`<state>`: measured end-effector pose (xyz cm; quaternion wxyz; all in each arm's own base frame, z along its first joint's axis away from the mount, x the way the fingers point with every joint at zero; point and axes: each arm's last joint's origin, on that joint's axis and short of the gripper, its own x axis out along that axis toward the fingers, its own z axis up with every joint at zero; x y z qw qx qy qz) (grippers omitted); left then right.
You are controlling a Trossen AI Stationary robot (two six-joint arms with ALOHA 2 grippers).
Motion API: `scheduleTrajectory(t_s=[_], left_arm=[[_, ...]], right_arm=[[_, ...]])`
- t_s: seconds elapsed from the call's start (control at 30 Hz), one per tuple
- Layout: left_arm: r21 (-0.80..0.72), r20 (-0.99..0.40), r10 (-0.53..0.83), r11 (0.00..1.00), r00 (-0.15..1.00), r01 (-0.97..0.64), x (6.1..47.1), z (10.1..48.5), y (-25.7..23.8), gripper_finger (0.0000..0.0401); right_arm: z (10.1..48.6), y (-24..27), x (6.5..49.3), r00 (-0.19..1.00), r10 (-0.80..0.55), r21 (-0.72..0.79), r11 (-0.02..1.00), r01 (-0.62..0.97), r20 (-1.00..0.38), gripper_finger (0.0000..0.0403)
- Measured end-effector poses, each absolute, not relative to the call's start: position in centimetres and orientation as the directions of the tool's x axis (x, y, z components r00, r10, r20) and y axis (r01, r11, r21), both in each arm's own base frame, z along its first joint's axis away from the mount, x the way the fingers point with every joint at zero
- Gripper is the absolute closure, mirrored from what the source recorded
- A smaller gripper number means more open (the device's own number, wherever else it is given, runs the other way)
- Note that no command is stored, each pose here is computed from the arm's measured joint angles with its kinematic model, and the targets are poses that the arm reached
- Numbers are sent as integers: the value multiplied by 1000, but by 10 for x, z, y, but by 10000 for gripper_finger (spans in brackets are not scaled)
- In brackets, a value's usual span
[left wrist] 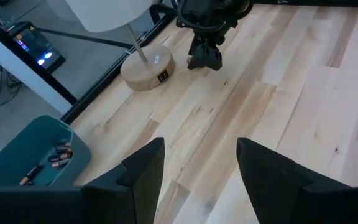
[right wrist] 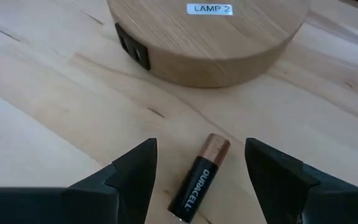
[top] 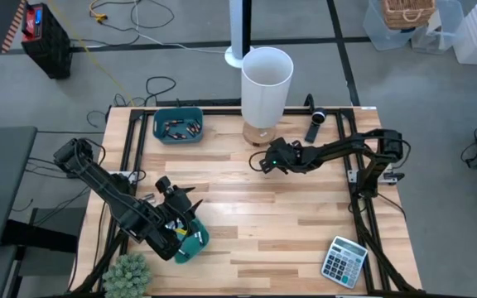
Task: Sort batteries
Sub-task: Put the black battery into the blue bin
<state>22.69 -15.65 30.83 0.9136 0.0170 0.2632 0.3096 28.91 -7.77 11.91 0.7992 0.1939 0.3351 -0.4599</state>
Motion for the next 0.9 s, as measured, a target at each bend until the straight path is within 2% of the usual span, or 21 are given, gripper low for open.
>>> scheduleTrajectory(t_s=[0.57, 0.73, 0.9], left_arm=[[191, -469, 575, 807, 670, -559, 227, 308, -157, 205], [191, -469, 576, 807, 670, -559, 227, 308, -157, 205], [191, -468, 576, 806, 670, -559, 227, 308, -157, 205]], right_arm=[[106, -72, 276, 336, -596, 21, 472, 882, -729, 150], [105, -72, 275, 336, -592, 16, 479, 878, -732, 196], [105, -70, 275, 340, -586, 3, 499, 867, -735, 269]])
